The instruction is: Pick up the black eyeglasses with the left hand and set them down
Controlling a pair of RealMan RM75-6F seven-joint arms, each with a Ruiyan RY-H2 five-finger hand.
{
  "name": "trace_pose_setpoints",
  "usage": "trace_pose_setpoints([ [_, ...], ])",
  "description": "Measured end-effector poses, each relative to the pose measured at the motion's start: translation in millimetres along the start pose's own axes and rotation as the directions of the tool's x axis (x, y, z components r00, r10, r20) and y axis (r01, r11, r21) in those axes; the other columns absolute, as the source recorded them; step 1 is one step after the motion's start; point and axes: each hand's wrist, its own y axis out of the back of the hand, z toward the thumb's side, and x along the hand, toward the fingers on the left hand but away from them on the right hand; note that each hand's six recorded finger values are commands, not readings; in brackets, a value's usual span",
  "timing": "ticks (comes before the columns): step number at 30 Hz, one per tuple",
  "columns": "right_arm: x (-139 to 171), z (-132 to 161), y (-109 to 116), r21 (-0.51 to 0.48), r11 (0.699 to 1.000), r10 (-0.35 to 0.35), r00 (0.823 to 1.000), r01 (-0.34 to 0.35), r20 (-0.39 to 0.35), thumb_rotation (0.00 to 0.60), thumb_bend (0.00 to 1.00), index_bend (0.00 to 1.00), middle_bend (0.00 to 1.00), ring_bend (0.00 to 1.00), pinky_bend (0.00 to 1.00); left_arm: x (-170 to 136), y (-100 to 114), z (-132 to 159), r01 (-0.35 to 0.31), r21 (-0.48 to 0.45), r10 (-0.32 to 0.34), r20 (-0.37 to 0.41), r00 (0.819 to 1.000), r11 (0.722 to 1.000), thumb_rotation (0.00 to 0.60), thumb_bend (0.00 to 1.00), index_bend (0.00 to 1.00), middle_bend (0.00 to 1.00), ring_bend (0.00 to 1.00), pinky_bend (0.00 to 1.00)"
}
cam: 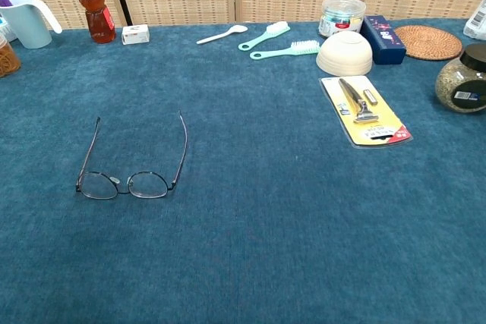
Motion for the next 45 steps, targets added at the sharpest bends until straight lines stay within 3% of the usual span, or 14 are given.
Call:
trace_pose_setpoints([
  [5,0,0,1,0.0,1.0,-0.001,1.0,0.001,-0.002,0.6,0.04,0.16,0.07,0.1,0.25,2,1,3,0.026,0.008,-0.026,0.017,1.0,1.0,0.423,0.34,0.0,0.01,0.01,0.07],
  [9,0,1,2,0.001,1.0,-0.005,1.0,0.005,-0.003,0.6,0.04,0.15,0.06,0.1,0.25,5,5,5,0.033,0.023,-0.033,0.035,0.999,0.999,0.34,0.3,0.0,0.0,0.0,0.05],
  [12,0,2,2,0.0,1.0,-0.005,1.0,0.005,-0.006,0.6,0.04,0.15,0.06,0.1,0.25,9,8,8,0.034,0.03,-0.036,0.058,0.998,0.999,0.318,0.28,0.0,0.0,0.0,0.03],
  [16,1,3,3,-0.001,1.0,-0.008,1.0,0.008,-0.008,0.6,0.04,0.15,0.06,0.1,0.25,15,11,13,0.044,0.052,-0.049,0.095,0.994,0.998,0.315,0.28,0.0,0.0,0.0,0.0],
  [20,2,4,4,0.002,1.0,-0.01,1.0,0.01,-0.007,0.6,0.04,0.15,0.06,0.1,0.24,23,9,21,0.091,0.096,-0.103,0.135,0.985,0.991,0.327,0.28,0.0,0.0,0.0,0.0],
  [22,4,4,5,0.005,1.0,-0.011,1.0,0.011,-0.007,0.6,0.04,0.15,0.06,0.1,0.24,28,9,27,0.107,0.119,-0.125,0.161,0.979,0.987,0.406,0.28,0.0,0.0,0.0,0.0],
  [24,5,4,7,0.008,1.0,-0.014,1.0,0.014,-0.005,0.6,0.04,0.15,0.06,0.1,0.24,35,9,37,0.114,0.144,-0.141,0.196,0.97,0.983,0.53,0.28,0.02,0.0,0.0,0.0],
  [26,6,4,8,0.011,1.0,-0.016,1.0,0.016,-0.002,0.6,0.04,0.15,0.06,0.1,0.24,40,9,45,0.114,0.162,-0.149,0.226,0.963,0.98,0.596,0.28,0.04,0.0,0.0,0.0],
  [35,11,5,14,0.015,1.0,-0.026,1.0,0.026,0.003,0.6,0.04,0.15,0.06,0.1,0.23,61,6,94,0.089,0.199,-0.16,0.38,0.911,0.976,0.6,0.26,0.09,0.0,0.0,0.0],
  [40,12,6,16,0.018,0.999,-0.032,0.999,0.032,0.005,0.6,0.04,0.15,0.06,0.1,0.23,68,1,131,0.097,0.169,-0.167,0.468,0.868,0.981,0.6,0.11,0.17,0.0,0.0,0.0],
  [45,13,4,18,0.018,0.999,-0.035,0.999,0.035,0.011,0.6,0.04,0.15,0.06,0.1,0.23,68,-6,152,0.118,0.18,-0.196,0.514,0.835,0.977,0.6,0.08,0.18,0.0,0.0,0.0],
])
